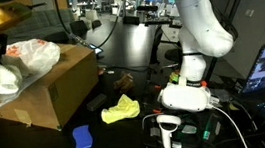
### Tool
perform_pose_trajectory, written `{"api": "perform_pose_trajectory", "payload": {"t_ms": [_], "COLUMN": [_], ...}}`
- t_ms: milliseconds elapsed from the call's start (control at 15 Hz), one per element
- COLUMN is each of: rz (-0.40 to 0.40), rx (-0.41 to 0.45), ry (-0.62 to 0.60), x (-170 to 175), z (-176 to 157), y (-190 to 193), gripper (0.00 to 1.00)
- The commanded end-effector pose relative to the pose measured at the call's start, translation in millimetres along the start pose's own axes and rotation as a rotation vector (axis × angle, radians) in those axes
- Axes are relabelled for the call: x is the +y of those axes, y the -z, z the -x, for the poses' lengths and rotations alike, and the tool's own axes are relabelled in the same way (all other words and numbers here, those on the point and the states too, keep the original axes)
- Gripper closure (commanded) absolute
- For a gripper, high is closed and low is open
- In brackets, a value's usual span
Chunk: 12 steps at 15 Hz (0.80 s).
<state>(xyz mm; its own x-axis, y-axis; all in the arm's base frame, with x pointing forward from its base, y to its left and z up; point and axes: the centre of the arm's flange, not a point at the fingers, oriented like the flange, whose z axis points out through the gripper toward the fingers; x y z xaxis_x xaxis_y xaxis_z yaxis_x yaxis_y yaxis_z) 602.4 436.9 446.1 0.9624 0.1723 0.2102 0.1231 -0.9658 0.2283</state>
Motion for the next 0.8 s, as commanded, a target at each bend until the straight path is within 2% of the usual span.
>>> {"api": "perform_pose_trajectory", "payload": {"t_ms": [0,267,467,533,600,733], "rz": [0.031,0.041,0.038,0.038,0.034,0.033], "rx": [0.006,0.018,0.032,0.034,0.034,0.041], "ry": [0.123,0.253,0.321,0.340,0.355,0.373], "x": [-66,-120,-138,-138,-136,-128], "z": [-24,0,8,11,12,9], "y": [17,26,29,33,36,41], "gripper": [0.90,0.90,0.91,0.88,0.63,0.60]}}
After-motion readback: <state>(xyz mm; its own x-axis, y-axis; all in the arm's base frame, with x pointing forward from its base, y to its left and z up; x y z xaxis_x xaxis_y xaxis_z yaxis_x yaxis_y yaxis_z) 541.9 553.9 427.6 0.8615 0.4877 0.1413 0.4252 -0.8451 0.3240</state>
